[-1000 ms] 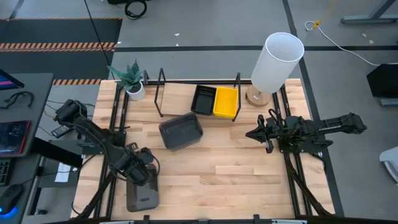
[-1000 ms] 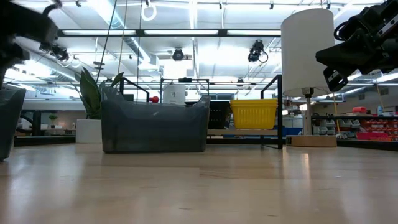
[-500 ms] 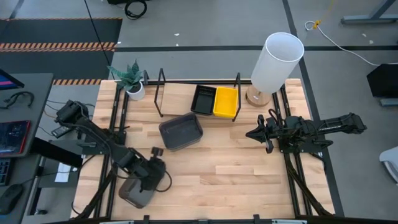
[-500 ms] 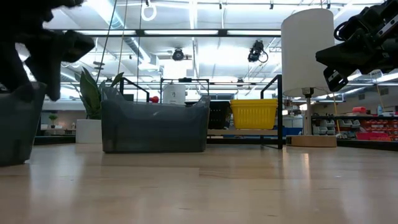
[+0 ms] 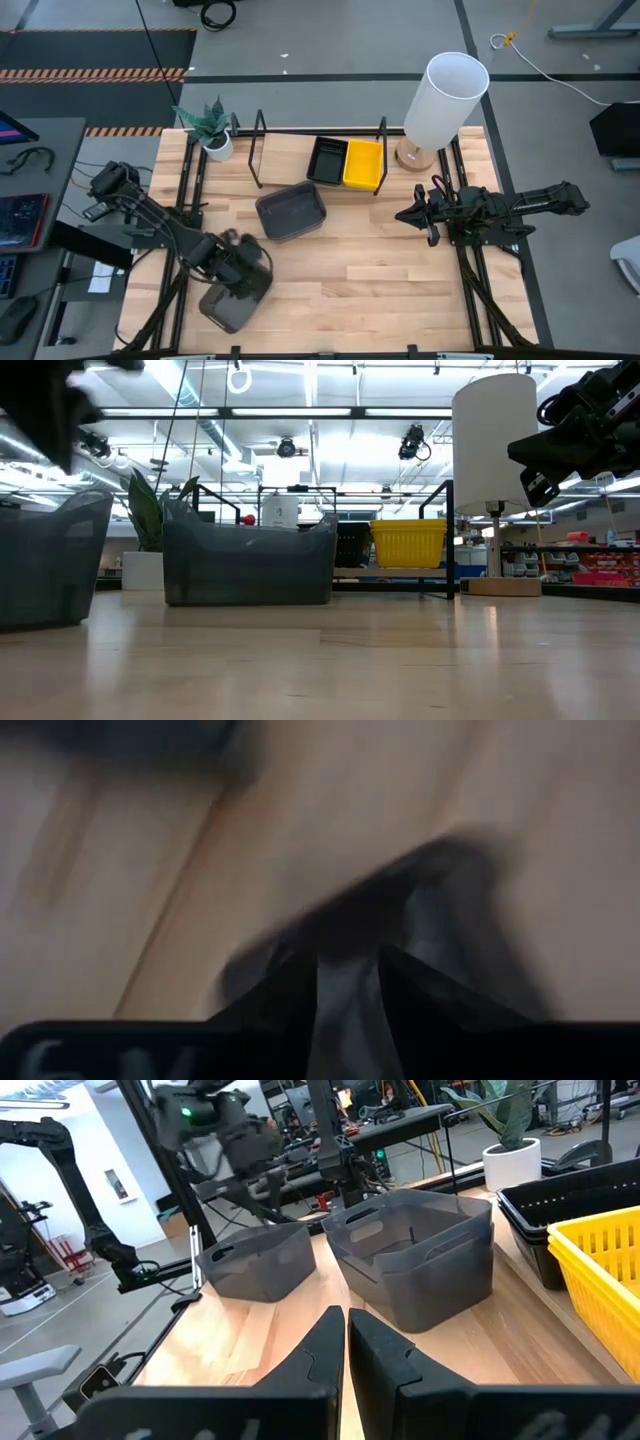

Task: Stack baskets on shelf by color
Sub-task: Stack the bottom transparent black bin on top of the top transparent black bin

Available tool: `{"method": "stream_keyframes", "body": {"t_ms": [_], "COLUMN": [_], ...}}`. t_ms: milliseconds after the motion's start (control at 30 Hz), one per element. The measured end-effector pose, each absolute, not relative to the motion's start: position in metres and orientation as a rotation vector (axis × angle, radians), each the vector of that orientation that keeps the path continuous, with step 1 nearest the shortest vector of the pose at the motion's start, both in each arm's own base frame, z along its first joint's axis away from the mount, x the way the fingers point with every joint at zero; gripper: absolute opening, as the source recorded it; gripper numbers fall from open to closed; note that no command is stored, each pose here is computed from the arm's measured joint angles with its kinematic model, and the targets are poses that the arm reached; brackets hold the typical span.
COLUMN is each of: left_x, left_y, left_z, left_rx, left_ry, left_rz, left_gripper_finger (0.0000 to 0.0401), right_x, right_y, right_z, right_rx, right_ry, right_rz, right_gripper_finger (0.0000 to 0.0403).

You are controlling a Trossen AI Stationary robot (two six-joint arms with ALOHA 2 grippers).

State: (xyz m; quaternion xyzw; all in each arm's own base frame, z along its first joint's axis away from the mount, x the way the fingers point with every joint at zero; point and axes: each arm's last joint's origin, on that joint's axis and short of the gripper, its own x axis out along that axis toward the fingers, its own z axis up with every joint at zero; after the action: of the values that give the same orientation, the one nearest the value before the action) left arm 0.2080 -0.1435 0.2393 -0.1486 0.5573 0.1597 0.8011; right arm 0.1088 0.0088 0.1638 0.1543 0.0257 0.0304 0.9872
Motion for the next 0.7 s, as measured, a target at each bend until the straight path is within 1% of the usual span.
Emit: {"method": "stream_keyframes", "body": {"t_ms": [67, 133, 200, 300, 400, 633, 700], "left_x": [0.198, 0.188, 0.179, 0.176, 0.174, 0.169, 0.164], "left_y": [-0.138, -0.135, -0.133, -0.134, -0.137, -0.151, -0.153], "left_z": [0.237, 0.237, 0.237, 0.237, 0.237, 0.231, 0.223], "left_rx": [-0.404, -0.482, -0.513, -0.554, -0.592, -0.697, -0.718], "left_ry": [1.293, 1.334, 1.389, 1.404, 1.383, 1.327, 1.335], "left_rz": [0.481, 0.639, 0.742, 0.786, 0.817, 0.839, 0.858], "left_gripper_finger": [0.0117, 0.0117, 0.0117, 0.0118, 0.013, 0.0203, 0.0215], "right_x": [0.109, 0.109, 0.109, 0.109, 0.109, 0.109, 0.109], "right_y": [0.009, 0.009, 0.009, 0.009, 0.009, 0.009, 0.009], "right_z": [0.164, 0.164, 0.164, 0.164, 0.164, 0.164, 0.164], "right_rx": [0.31, 0.31, 0.31, 0.31, 0.31, 0.31, 0.31], "right_ry": [0.051, 0.052, 0.052, 0.052, 0.052, 0.052, 0.052], "right_rz": [0.061, 0.061, 0.061, 0.061, 0.061, 0.061, 0.061], "right_gripper_finger": [0.0025, 0.0025, 0.0025, 0.0025, 0.0025, 0.0025, 0.0025]}}
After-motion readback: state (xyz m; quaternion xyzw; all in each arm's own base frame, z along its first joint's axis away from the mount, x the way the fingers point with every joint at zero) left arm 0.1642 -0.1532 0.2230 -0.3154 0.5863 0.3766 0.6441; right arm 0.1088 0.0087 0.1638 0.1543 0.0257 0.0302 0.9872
